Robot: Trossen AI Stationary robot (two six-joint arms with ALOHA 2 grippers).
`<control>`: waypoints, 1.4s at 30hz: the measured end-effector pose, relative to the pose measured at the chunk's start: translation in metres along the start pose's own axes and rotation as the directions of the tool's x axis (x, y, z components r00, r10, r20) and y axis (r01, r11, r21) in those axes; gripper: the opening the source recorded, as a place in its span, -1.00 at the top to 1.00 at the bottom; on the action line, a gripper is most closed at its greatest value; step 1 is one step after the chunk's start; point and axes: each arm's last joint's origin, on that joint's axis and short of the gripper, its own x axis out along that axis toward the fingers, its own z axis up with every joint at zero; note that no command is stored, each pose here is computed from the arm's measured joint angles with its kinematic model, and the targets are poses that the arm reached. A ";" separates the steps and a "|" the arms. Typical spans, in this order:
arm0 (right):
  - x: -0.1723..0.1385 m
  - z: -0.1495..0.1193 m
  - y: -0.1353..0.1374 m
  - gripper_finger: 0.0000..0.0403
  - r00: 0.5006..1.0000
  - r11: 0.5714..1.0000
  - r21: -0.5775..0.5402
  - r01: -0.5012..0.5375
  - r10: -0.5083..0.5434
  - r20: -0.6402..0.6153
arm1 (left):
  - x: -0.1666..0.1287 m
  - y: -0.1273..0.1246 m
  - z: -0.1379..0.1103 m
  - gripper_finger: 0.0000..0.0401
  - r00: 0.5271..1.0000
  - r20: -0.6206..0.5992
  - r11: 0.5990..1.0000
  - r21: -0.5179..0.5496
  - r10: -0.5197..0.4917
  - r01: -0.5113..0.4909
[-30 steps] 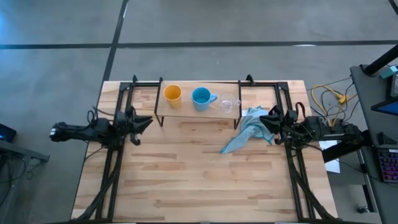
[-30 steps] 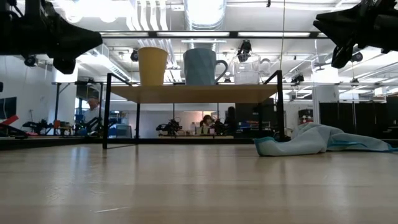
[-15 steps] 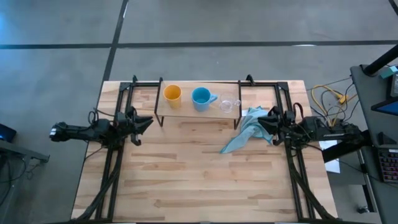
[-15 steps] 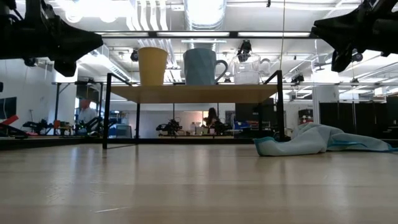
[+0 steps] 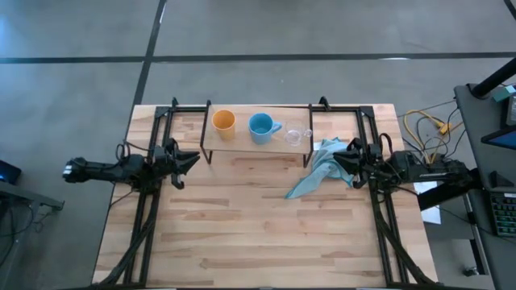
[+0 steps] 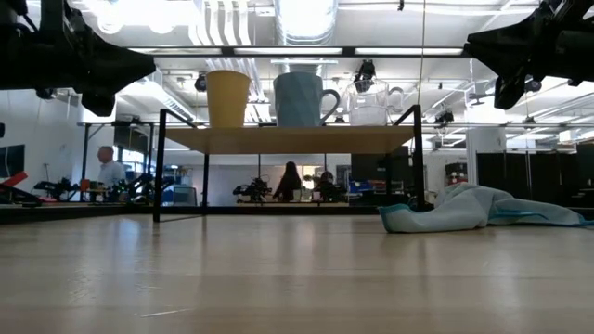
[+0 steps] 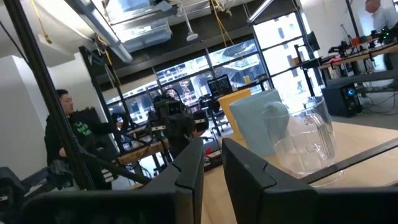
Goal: Stack small to large cups/mugs on shelf
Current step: Return to Home Position
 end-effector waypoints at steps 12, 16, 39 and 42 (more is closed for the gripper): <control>0.000 0.000 0.000 0.73 1.000 1.000 0.000 0.000 0.000 0.000 | 0.001 0.000 -0.001 0.69 1.000 -0.011 1.000 0.005 0.002 -0.002; 0.000 0.000 0.000 0.73 1.000 1.000 0.000 0.000 0.000 0.000 | 0.001 0.000 -0.001 0.69 1.000 -0.011 1.000 0.006 0.002 -0.002; 0.000 0.000 0.000 0.73 1.000 1.000 0.000 -0.001 0.001 0.000 | 0.001 0.000 -0.002 0.69 1.000 -0.016 1.000 0.009 0.003 -0.003; 0.000 0.000 0.000 0.73 1.000 1.000 0.000 -0.001 0.001 0.000 | 0.001 0.000 -0.002 0.69 1.000 -0.016 1.000 0.009 0.002 -0.002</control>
